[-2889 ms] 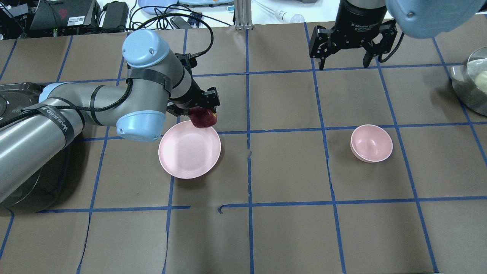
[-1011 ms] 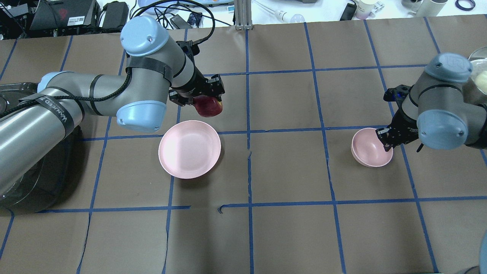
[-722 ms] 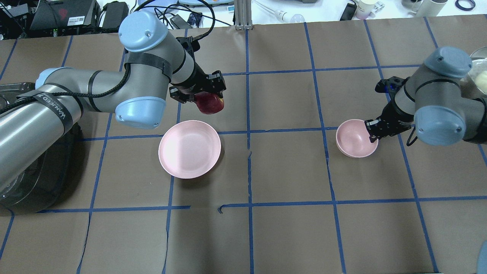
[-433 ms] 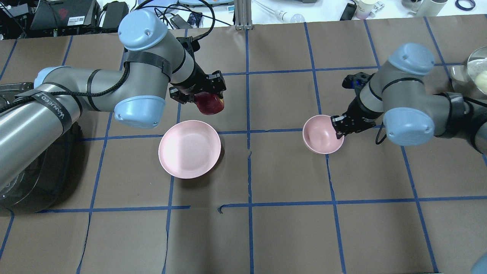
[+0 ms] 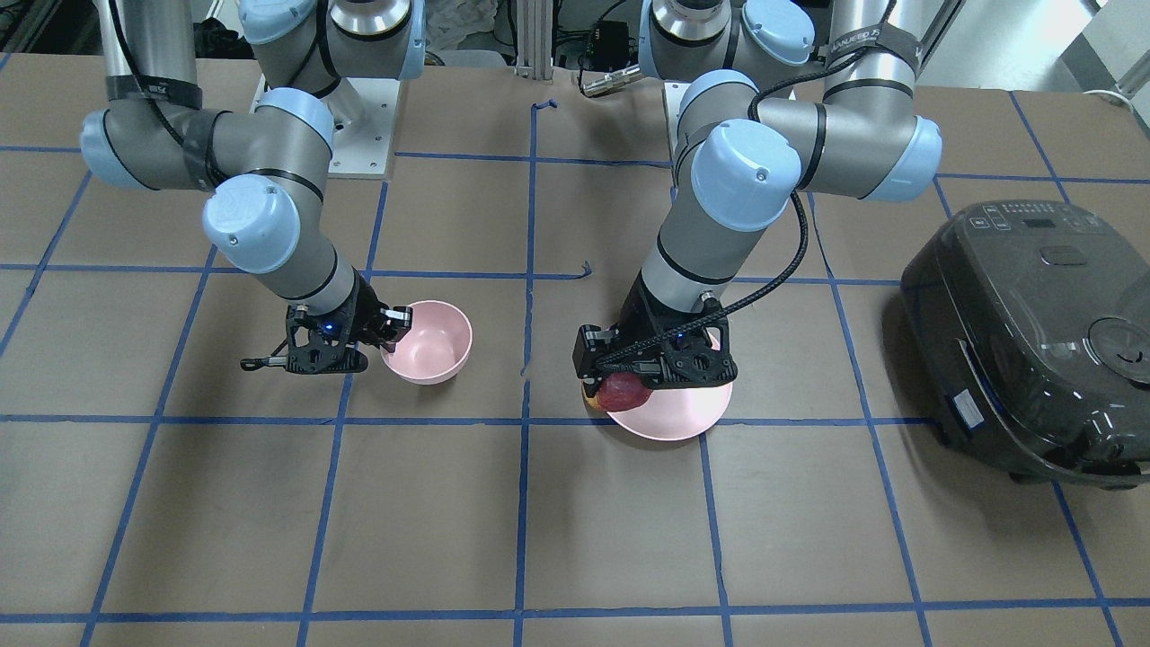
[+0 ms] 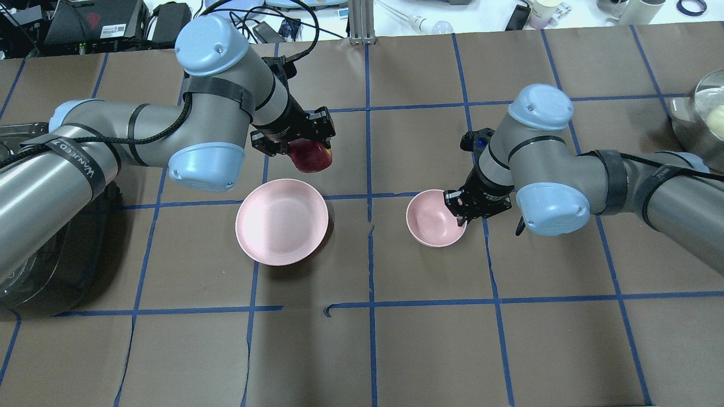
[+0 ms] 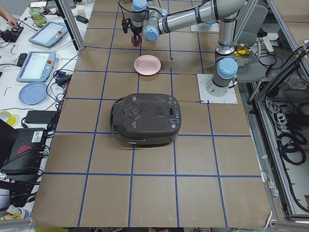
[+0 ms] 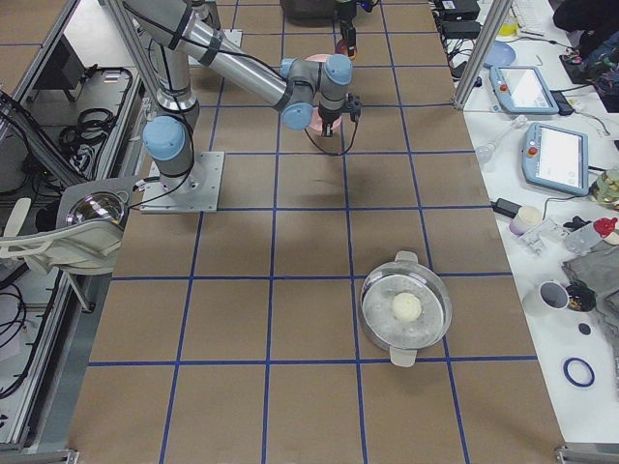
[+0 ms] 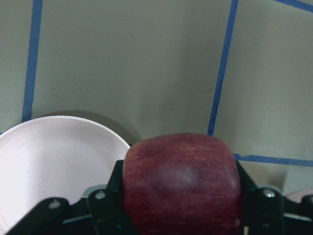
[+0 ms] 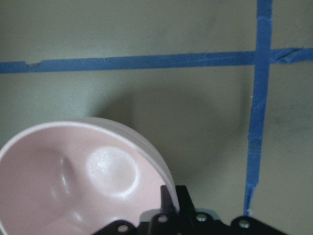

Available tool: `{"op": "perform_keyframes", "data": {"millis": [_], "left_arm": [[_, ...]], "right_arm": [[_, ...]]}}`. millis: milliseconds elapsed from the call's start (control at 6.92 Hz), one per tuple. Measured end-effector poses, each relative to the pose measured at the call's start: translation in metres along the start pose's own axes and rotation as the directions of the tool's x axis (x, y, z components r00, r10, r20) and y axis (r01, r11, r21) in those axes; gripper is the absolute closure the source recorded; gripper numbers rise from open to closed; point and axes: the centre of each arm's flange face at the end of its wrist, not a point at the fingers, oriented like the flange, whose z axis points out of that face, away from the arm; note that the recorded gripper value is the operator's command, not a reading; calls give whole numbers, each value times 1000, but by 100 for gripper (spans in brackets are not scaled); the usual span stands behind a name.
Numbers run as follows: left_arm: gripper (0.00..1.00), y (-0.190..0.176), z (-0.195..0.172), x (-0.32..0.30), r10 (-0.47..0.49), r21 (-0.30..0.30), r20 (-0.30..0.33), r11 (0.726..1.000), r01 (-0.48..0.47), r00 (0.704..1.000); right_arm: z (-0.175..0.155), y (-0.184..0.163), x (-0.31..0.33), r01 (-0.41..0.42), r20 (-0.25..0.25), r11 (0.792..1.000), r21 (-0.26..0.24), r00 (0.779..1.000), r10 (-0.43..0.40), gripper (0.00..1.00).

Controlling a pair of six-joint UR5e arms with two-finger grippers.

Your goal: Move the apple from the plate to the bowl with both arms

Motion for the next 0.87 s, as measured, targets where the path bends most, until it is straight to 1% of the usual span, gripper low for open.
{"op": "perform_keyframes", "data": {"millis": [144,289,433,578,722,867], "left_arm": [[100,0,-1,0,1,-1,1,1000,-1,1000],[100,0,-1,0,0,-3,1,1000,0,1000],[100,1,-1,1,-3,-7,0,1000,3,1000],[100,5,-1,8,-11,-9,-5,1000,11,1000],[100,16,0,27,-12,-10,-14,1000,11,1000],[100,38,5,55,1,-17,-18,1000,-1,1000]], "right_arm": [[3,1,-2,-1,-4,1000,-4,1000,1,0],[-6,-3,-1,2,-32,1000,23,999,-2,0],[-31,-13,0,9,-89,997,75,996,-2,0],[-69,-20,-3,14,-129,994,111,992,1,0],[-114,-19,-8,14,-150,992,124,989,5,0],[-163,-11,-16,12,-160,992,123,987,8,0]]}}
